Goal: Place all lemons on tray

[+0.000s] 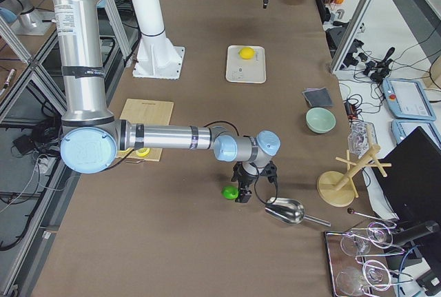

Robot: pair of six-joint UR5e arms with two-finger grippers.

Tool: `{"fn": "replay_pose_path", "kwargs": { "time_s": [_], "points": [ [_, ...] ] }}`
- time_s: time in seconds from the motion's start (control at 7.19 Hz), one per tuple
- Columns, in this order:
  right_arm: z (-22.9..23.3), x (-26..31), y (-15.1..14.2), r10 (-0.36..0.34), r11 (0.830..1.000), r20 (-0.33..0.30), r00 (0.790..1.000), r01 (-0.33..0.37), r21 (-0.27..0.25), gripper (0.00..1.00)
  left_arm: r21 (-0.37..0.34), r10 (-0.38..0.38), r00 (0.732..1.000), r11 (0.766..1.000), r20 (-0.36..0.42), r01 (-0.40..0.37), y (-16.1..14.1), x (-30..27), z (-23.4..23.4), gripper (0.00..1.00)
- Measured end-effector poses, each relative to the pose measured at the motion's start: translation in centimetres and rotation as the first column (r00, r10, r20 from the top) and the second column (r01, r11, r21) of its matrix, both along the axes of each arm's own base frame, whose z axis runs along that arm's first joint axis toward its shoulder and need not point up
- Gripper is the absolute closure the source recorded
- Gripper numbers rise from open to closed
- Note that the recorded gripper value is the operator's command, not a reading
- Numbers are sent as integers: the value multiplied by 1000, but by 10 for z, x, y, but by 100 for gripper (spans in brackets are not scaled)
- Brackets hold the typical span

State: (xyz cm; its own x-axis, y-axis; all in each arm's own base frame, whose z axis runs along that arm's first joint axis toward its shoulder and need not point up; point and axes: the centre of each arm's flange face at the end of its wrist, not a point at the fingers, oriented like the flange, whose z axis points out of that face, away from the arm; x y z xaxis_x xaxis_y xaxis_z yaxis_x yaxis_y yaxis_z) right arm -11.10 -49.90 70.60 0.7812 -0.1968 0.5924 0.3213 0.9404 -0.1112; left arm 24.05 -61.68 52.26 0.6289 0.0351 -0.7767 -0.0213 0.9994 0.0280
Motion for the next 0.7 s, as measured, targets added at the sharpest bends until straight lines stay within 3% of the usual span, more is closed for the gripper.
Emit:
{"fn": "replay_pose_path", "kwargs": {
  "time_s": [0.28, 0.56, 0.7],
  "points": [
    [6, 1, 4, 1, 1000, -3, 1000, -1, -12, 46, 0, -1, 1000, 1000, 0, 1, 0, 0, 0, 3],
    [7, -2, 6, -2, 1000, 5, 1000, 2, -22, 94, 0, -1, 1000, 1000, 0, 1, 0, 0, 0, 3],
    [5, -5, 5, -2, 1000, 19, 1000, 2, -26, 100, 0, -1, 1000, 1000, 0, 1, 0, 0, 0, 3]
  ]
}}
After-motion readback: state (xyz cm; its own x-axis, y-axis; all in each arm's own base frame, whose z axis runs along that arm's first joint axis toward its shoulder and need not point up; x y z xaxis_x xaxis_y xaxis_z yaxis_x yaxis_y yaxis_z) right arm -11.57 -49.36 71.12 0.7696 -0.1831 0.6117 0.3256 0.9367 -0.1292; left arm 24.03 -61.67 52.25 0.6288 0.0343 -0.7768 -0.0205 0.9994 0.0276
